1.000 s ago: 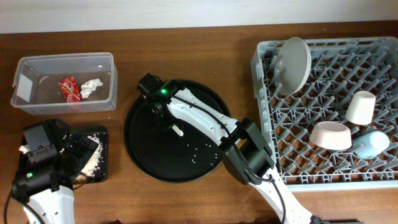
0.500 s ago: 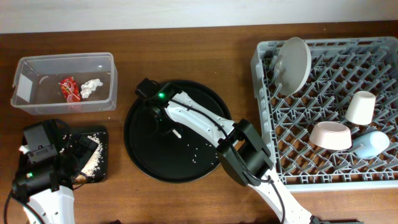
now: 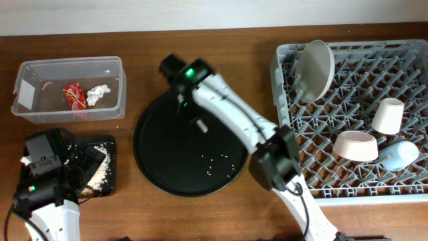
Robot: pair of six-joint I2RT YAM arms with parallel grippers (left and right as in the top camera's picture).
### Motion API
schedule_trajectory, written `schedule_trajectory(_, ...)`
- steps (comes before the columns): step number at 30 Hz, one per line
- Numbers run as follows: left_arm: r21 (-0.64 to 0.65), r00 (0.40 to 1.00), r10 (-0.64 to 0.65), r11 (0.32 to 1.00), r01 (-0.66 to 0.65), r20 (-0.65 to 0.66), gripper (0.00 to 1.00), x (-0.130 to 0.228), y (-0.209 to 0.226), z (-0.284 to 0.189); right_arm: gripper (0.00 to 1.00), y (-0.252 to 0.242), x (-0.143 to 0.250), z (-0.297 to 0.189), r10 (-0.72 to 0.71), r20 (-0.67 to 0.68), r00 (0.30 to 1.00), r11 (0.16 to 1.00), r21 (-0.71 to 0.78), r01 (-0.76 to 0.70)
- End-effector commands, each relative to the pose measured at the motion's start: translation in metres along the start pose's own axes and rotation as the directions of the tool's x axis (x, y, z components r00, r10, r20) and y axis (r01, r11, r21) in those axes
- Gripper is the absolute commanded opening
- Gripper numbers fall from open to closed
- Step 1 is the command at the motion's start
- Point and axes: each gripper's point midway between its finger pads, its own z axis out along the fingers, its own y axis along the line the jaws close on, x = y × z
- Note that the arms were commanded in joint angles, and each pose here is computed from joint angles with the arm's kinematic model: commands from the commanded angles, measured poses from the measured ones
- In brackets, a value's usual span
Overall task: Sort waste into correct bins and load items into the dishwasher rack
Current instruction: 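Lift the fork and carry it right into the rack's back row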
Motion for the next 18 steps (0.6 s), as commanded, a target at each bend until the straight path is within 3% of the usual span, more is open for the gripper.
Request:
schedule_trajectory(1,0.006,1.0,-0.017,1.0,0.017,0.025,0.99,-0.006,-0.001,-0.006,0.04,-0.051,-0.005,-0.086,0.105,0.143,0.984,0.994,0.029,-0.11)
schedule_trajectory(8,0.007,1.0,-0.017,1.0,0.016,0.025,0.99,-0.006,-0.001,-0.006,0.04,-0.207,0.043,-0.143,0.419,0.181,0.89,0.898,0.061,-0.435)
schedule_trajectory(12,0.006,1.0,-0.017,1.0,0.017,0.025,0.99,-0.006,-0.001,-0.006,0.04,-0.239,0.06,-0.133,0.492,0.14,0.859,0.86,0.073,-0.504)
schedule_trajectory(18,0.006,1.0,-0.017,1.0,0.017,0.025,0.99,-0.006,-0.001,-0.006,0.04,-0.262,0.105,-0.085,0.556,-0.061,0.829,0.828,0.131,-0.546)
